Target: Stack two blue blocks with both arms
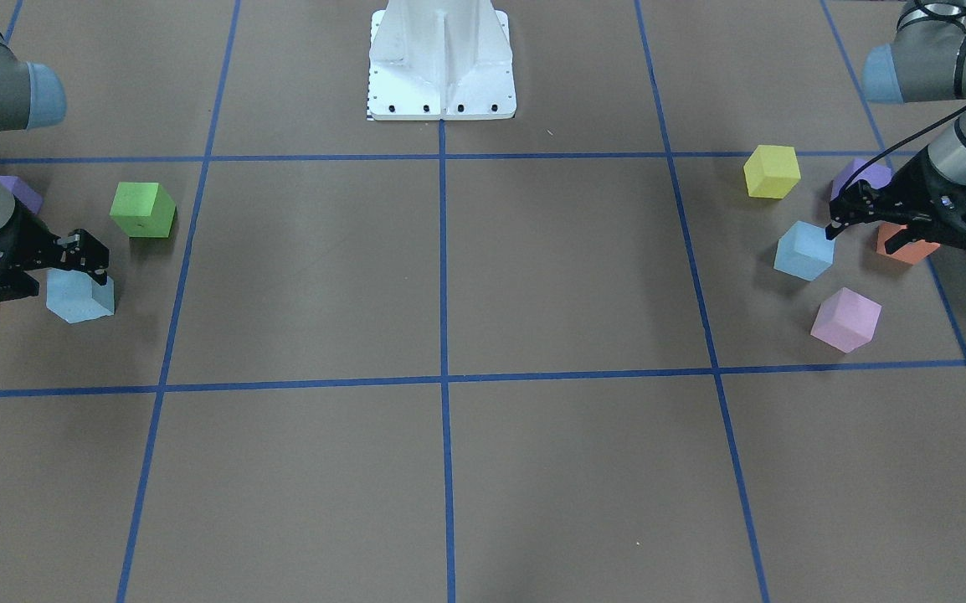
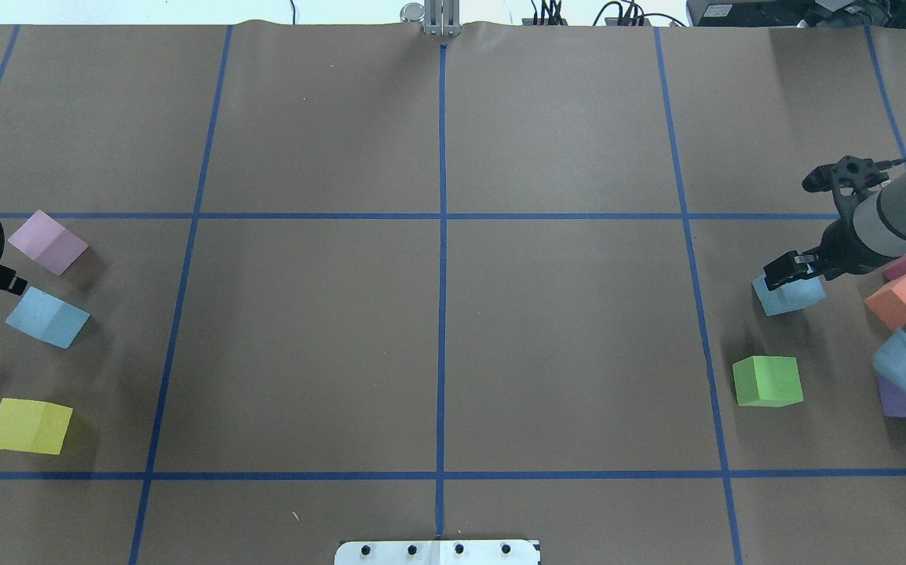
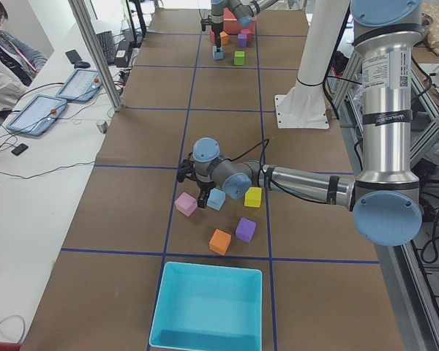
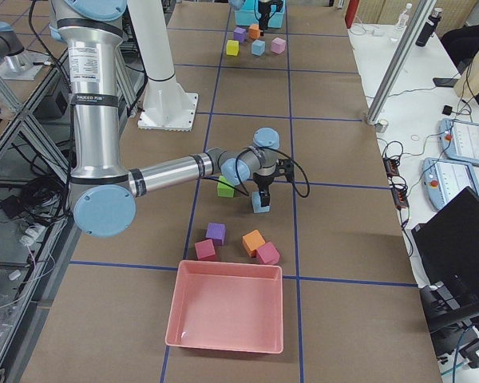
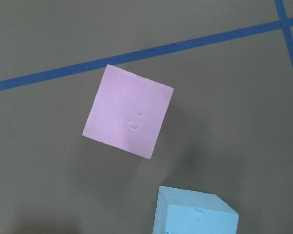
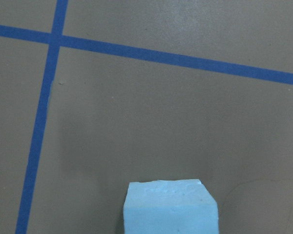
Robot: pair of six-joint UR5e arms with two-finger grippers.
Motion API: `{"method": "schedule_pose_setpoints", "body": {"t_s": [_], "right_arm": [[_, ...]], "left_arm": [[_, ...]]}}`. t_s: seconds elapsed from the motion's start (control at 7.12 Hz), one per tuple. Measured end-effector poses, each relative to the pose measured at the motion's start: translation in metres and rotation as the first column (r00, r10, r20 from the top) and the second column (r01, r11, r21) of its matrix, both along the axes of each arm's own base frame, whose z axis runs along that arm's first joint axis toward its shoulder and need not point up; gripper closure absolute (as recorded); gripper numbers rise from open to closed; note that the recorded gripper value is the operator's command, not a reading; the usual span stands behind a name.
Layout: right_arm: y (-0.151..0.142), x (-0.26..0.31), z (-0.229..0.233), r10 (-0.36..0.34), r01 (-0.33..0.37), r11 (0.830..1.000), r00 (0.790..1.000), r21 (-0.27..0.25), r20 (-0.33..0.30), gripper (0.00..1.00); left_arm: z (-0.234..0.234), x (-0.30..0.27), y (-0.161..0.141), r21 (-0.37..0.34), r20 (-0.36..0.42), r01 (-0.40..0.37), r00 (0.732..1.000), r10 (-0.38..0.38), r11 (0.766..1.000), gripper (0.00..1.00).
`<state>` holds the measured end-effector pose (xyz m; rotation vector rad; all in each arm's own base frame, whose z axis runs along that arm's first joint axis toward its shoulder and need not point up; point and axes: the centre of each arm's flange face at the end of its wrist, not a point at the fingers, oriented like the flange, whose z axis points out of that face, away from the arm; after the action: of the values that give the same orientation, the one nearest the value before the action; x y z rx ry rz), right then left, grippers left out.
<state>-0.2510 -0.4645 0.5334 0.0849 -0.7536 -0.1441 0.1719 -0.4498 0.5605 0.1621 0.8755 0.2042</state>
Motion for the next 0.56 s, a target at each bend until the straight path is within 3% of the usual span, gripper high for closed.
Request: {"method": "schedule_pose_setpoints", "body": {"t_s": [0.56], "right_arm": [[0.0013,-0.0089,0.0115,-0.02,0.02,1.0,1.0,-0.001,-0.019,0.07]], "left_arm": [[-0.0027,0.0073,0.0039,0.014,-0.006,-0.019,1.0,0.019,1.0,0.01]]}}
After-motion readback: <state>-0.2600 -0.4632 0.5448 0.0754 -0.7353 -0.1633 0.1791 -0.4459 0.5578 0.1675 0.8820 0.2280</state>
